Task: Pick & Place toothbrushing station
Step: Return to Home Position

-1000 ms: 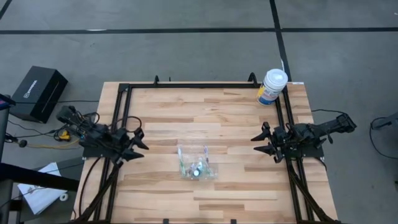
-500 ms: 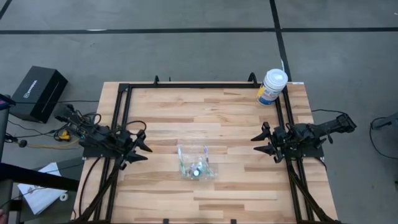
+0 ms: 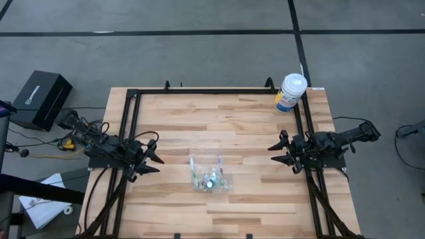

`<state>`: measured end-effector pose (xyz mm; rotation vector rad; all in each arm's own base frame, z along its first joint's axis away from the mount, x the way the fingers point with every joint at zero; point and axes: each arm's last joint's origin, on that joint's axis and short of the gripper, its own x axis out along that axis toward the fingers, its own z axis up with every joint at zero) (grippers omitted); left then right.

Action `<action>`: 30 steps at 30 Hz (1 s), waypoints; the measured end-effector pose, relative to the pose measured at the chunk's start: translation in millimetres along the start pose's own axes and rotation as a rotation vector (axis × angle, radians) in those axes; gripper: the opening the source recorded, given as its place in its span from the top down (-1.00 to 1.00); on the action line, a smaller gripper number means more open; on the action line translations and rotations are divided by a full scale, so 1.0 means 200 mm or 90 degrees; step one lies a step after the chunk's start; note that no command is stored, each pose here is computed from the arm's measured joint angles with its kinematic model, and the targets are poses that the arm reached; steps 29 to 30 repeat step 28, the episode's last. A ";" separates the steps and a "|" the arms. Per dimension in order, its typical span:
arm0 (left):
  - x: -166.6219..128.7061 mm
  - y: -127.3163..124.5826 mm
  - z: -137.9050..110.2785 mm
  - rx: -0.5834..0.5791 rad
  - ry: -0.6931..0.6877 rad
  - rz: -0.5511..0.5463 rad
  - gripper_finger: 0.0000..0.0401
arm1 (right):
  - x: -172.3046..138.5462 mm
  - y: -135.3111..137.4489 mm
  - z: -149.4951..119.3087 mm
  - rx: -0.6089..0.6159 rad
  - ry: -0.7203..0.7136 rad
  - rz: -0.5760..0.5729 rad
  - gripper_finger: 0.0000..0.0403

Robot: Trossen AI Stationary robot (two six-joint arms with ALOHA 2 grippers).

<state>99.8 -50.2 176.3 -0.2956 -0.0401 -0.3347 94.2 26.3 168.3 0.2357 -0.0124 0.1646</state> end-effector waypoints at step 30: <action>0.00 0.00 0.00 -0.001 -0.006 0.000 0.16 | 0.00 0.00 0.00 0.000 0.000 0.000 0.06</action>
